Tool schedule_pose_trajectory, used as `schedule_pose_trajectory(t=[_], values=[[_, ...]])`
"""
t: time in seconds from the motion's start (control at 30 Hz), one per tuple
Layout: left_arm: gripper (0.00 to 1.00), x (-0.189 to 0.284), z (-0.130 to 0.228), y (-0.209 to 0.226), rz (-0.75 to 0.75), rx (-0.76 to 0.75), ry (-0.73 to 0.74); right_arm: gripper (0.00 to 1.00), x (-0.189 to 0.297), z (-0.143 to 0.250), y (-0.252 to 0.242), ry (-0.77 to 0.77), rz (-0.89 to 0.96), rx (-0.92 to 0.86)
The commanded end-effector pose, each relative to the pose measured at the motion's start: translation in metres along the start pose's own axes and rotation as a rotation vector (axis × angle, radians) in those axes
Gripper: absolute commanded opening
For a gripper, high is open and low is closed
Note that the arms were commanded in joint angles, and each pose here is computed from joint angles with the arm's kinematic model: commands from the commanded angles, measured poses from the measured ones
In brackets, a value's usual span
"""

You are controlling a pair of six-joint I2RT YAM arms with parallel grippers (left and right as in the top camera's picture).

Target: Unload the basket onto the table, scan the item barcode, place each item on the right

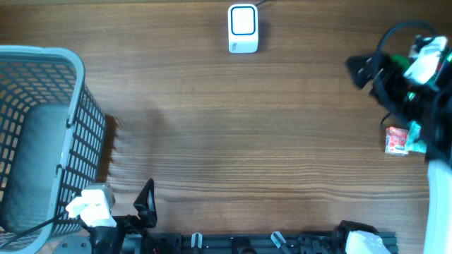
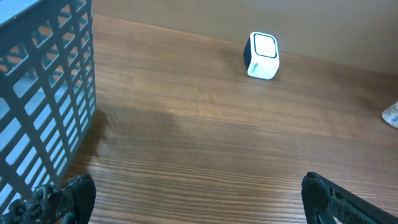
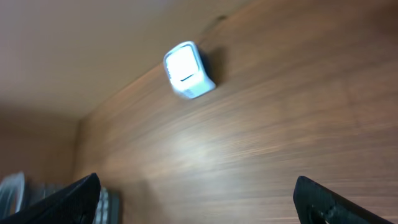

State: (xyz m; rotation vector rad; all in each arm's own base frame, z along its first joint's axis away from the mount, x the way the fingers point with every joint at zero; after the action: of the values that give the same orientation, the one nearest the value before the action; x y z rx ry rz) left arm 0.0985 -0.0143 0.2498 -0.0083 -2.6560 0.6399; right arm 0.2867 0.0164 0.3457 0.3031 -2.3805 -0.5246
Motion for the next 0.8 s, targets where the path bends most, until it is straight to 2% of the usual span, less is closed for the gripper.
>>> schedule_pose_trajectory(t=[0.0,0.23,0.47,0.63,0.77], values=[[1.0,0.001,0.0,-0.002,0.013,0.007,-0.003,1.0,0.056,0.012,0.029,-0.125,0.039,0.1],[1.0,0.001,0.0,-0.002,0.013,0.007,-0.003,1.0,0.103,0.031,0.047,-0.233,0.018,0.15],[1.0,0.001,0.0,-0.002,0.013,0.007,-0.003,0.99,0.096,0.038,0.039,-0.195,0.042,0.14],[1.0,0.001,0.0,-0.002,0.013,0.007,-0.003,1.0,0.093,0.046,0.027,-0.279,0.092,0.191],[1.0,0.001,0.0,-0.002,0.013,0.007,-0.003,1.0,0.088,0.065,0.02,-0.433,0.065,0.274]])
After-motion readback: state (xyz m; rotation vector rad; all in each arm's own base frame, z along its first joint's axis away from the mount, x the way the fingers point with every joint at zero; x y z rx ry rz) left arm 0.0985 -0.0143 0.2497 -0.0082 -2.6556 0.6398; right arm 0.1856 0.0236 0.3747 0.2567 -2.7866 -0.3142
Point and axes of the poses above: each gripper's point midway between its finger pads, its own x axis back along the fingers, its own y axis along the line the jaws close on, z = x × y, the point moved 3 cm from there along x, back along the fingers, and after that the axes turned 14 degrees about x, right-handed, at the moved point
